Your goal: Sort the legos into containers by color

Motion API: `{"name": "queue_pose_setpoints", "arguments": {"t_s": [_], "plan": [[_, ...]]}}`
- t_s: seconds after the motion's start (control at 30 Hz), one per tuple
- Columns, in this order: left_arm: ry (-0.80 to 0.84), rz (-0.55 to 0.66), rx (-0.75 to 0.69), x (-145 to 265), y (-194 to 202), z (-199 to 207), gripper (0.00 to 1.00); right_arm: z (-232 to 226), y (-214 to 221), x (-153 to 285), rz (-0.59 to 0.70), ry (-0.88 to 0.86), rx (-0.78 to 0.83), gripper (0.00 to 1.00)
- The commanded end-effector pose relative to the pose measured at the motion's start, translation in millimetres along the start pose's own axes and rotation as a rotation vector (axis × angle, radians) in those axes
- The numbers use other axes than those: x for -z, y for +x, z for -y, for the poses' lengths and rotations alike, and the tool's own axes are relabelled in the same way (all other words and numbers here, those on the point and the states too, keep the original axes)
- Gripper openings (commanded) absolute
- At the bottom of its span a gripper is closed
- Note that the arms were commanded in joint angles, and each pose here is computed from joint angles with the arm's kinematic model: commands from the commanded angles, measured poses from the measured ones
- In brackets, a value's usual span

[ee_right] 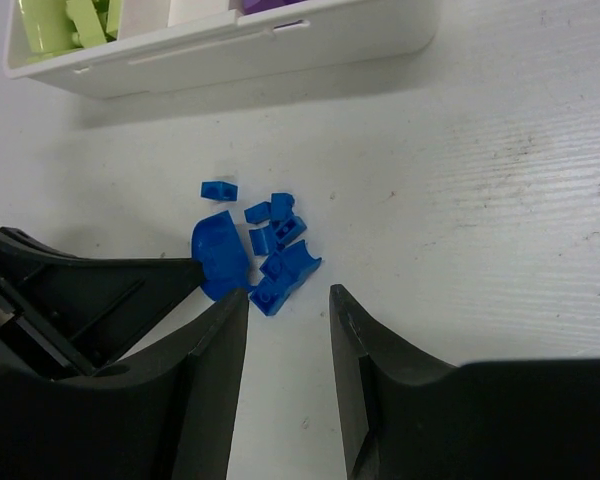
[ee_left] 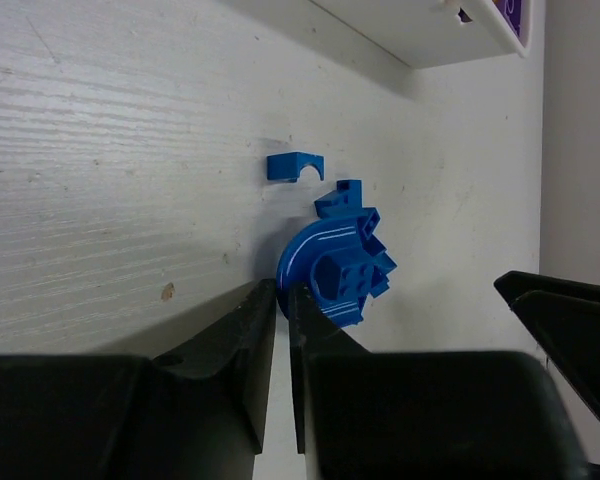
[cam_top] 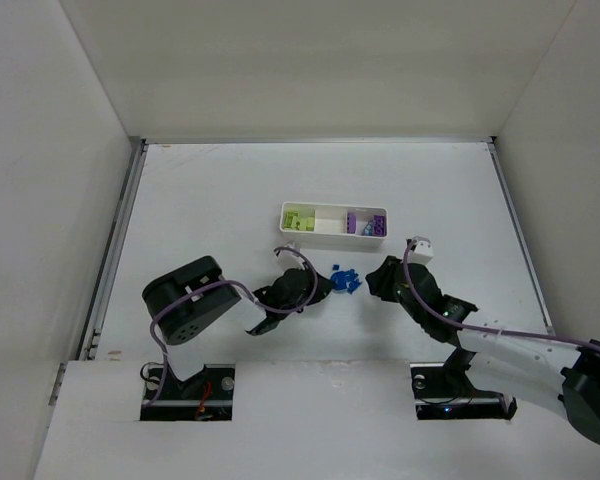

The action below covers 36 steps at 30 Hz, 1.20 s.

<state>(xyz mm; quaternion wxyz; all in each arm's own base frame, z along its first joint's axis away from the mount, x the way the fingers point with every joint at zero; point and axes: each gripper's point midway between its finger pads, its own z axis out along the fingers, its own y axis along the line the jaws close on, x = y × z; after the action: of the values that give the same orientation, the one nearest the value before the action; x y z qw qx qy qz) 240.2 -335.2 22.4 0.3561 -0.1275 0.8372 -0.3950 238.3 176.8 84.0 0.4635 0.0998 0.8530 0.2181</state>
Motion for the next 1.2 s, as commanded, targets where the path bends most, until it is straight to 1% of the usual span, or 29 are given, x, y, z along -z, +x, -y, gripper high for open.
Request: {"name": "queue_pose_setpoints", "arguments": {"t_s": [0.0, 0.2, 0.33, 0.5, 0.63, 0.77, 0.87, 1.0, 1.07, 1.17], "plan": [[0.042, 0.056, -0.012, 10, -14, 12, 0.07, -7, -5, 0, 0.02, -0.023, -0.015, 0.44], [0.068, 0.135, -0.093, 28, -40, 33, 0.07, -10, 5, -4, -0.024, -0.011, 0.014, 0.45], [0.106, 0.181, -0.13, 35, -61, 56, 0.07, -12, 13, -7, -0.05, -0.007, 0.036, 0.45], [0.154, 0.262, -0.149, 34, -103, 88, 0.08, -16, 16, -9, -0.058, -0.011, 0.042, 0.45], [0.148, 0.32, -0.168, 20, -135, 98, 0.08, -20, 15, -8, -0.053, -0.02, 0.045, 0.45], [0.133, 0.352, -0.173, 2, -161, 99, 0.08, -18, 17, -8, -0.057, -0.016, 0.042, 0.46], [0.122, 0.345, -0.17, -16, -172, 95, 0.08, -16, 19, -9, -0.065, -0.007, 0.049, 0.47], [0.109, 0.321, -0.175, -36, -173, 88, 0.09, -18, 21, -11, -0.077, -0.007, 0.059, 0.47], [0.1, 0.314, -0.189, -42, -171, 84, 0.1, -20, 20, -13, -0.075, -0.009, 0.065, 0.51], [0.084, 0.318, -0.203, -44, -171, 80, 0.15, -20, 20, -19, -0.089, 0.005, 0.083, 0.51]]}}
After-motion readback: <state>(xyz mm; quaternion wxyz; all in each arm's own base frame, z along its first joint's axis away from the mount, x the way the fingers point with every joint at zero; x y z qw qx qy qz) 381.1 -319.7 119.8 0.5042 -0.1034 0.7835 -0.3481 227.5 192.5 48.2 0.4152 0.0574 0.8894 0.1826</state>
